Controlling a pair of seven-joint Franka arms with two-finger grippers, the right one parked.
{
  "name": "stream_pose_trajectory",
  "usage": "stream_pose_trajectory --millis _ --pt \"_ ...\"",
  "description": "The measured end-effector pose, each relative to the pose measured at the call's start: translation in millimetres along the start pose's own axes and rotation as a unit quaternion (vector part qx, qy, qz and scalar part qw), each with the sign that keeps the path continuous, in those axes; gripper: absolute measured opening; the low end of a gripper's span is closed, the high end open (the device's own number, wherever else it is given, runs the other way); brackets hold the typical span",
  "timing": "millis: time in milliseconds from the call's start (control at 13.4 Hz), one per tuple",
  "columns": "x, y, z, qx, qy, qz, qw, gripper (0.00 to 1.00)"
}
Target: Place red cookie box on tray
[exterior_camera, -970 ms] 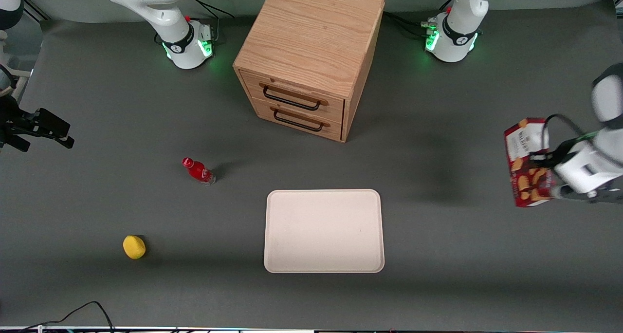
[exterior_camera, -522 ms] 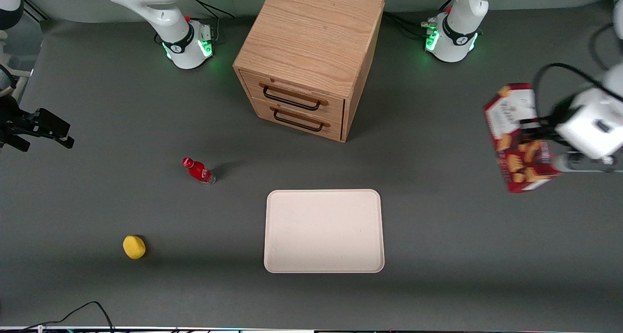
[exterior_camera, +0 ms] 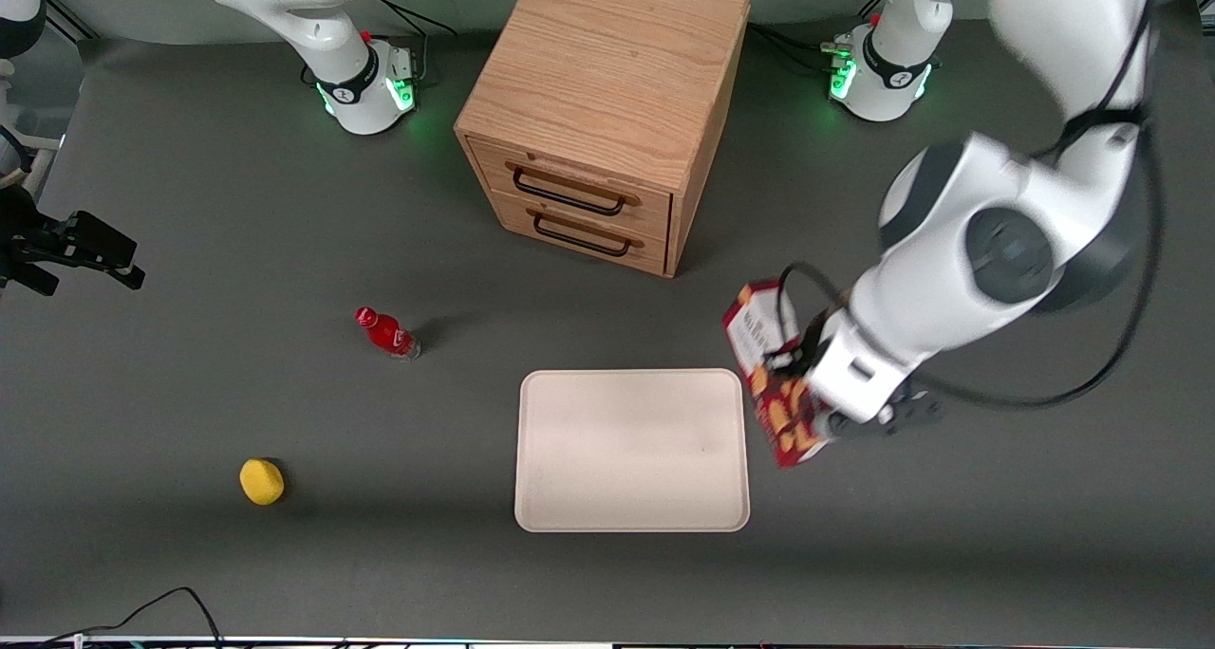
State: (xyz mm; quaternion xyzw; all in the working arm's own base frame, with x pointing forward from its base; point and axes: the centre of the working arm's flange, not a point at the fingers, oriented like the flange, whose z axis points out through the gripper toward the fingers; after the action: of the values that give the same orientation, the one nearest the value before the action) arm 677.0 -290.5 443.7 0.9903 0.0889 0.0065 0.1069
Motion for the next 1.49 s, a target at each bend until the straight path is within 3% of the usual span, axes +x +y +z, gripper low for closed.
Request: stream_pose_trajectory --millis 224,448,597,672,821,1045,1269,1493 --pt "8.6 3.7 114.1 0.002 0.032 0.027 0.9991 0.05" --pt "-2.3 3.3 178.7 0.022 0.028 0.047 0.9983 0.05" --pt "-4.7 4.6 186.3 0.03 0.035 0.053 0.9975 0.05" --pt "-5.0 4.8 186.5 0.034 0.038 0.057 0.9971 0.12" --pt "-6.2 3.6 188.4 0.043 0.038 0.06 0.9966 0.36" --pt "-6.4 -0.5 175.3 0.071 0.014 0.05 0.9961 0.7" --pt "-0.6 -1.8 93.2 0.084 -0.006 0.017 0.9963 1.0" --pt "-3.6 -32.9 -45.9 0.09 -0.001 -0.002 0.9959 1.0"
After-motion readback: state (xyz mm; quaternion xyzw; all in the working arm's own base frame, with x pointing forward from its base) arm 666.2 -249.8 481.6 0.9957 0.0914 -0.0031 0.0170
